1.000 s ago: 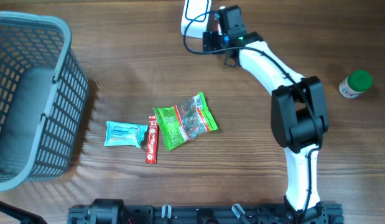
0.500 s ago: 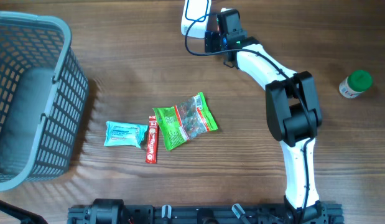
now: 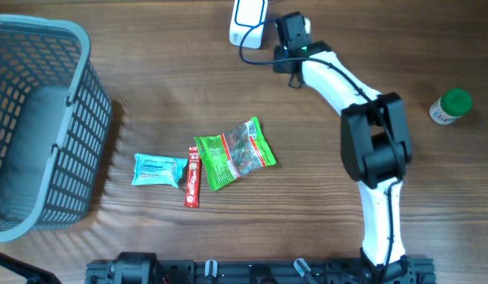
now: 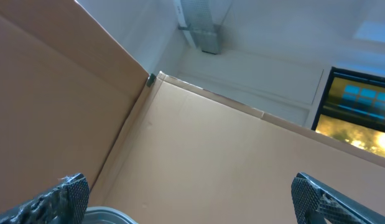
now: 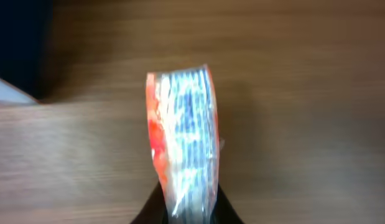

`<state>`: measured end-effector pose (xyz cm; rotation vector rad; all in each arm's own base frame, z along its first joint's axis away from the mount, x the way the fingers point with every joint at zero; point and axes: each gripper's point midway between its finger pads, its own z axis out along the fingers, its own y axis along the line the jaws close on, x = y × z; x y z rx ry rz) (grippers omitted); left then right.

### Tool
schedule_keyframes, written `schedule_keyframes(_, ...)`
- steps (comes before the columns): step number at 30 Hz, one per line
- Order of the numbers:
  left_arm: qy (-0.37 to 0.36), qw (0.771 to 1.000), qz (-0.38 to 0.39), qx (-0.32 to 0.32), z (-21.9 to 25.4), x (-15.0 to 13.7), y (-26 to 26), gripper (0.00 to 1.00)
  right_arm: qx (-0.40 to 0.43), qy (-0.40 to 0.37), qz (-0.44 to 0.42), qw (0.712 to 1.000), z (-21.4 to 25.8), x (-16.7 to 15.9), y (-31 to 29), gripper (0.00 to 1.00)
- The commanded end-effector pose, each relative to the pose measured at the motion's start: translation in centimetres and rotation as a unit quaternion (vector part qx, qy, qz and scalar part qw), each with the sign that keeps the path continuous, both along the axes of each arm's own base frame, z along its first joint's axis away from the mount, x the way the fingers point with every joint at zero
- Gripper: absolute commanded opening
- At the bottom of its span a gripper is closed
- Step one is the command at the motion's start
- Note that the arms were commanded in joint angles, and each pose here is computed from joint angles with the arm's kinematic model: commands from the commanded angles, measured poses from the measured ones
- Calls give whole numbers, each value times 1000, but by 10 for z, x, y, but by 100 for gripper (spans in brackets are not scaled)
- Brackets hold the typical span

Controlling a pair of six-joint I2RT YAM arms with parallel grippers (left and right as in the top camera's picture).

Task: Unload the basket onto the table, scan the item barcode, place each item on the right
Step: 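Carry the candy box right and place it beside the jar, then reach the right gripper to the green snack bag and grasp it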

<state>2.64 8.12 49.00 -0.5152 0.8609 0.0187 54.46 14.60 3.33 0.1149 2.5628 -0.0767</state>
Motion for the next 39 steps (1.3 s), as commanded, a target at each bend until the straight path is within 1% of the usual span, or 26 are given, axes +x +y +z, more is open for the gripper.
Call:
schedule_keyframes(1,-2,1000,5,-6,-2,-1,2,100,-40,-38,-208,977,74,-24,-84,4)
schedule_keyframes(2,-2,1000,5,-6,-2,-1,2,100,-54,-34,-260,963,79,-38,-104,4)
schedule_keyframes(3,-2,1000,5,-6,-2,-1,2,100,-68,-31,-327,942,85,-57,-128,4)
schedule_keyframes(5,-5,1000,3,-5,-1,-2,1,100,-91,-27,-422,902,90,-87,-162,4)
schedule_keyframes(8,-9,1000,1,-8,1,-3,1,100,-101,-17,-510,854,83,-115,-199,4)
schedule_keyframes(13,-9,1000,1,-8,1,-3,1,100,-106,14,-549,829,54,-131,-242,4)
schedule_keyframes(16,-9,1000,1,-8,1,-3,1,100,-120,37,-553,824,39,-142,-267,4)
schedule_keyframes(20,-9,1000,1,-8,0,-3,1,100,-119,68,-583,801,22,-165,-299,5)
schedule_keyframes(21,-9,1000,1,-8,0,-3,1,100,-107,78,-587,799,19,-167,-304,19)
schedule_keyframes(22,-9,1000,1,-8,0,-3,1,100,-82,100,-570,812,17,-164,-305,46)
schedule_keyframes(23,-9,1000,1,-8,0,-3,1,100,-68,110,-552,824,17,-159,-304,64)
schedule_keyframes(25,-9,1000,1,-8,0,-3,1,100,-26,120,-491,863,22,-139,-293,90)
schedule_keyframes(26,-9,1000,1,-8,0,-3,1,100,1,115,-458,882,30,-125,-283,100)
schedule_keyframes(29,-9,1000,1,-8,1,-3,1,100,52,86,-418,903,61,-104,-255,100)
schedule_keyframes(30,-10,1000,1,-8,1,-3,1,100,72,71,-398,912,77,-98,-239,100)
schedule_keyframes(32,-18,1000,1,-8,3,-5,1,100,91,53,-345,933,105,-92,-208,100)
schedule_keyframes(34,-24,1000,1,-9,6,-7,1,100,111,48,-269,955,125,-90,-171,100)
schedule_keyframes(35,-25,1000,2,-9,6,-7,1,100,124,53,-202,970,133,-90,-142,100)
schedule_keyframes(36,-25,1000,1,-9,6,-7,1,100,141,66,-112,981,140,-95,-105,100)
schedule_keyframes(37,-24,1000,1,-9,6,-7,1,100,159,84,-39,983,141,-103,-73,100)
schedule_keyframes(38,-25,1000,1,-9,6,-7,1,100,174,100,9,980,141,-111,-49,100)
schedule_keyframes(39,-24,1000,2,-9,6,-7,1,100,197,129,71,969,139,-128,-15,100)
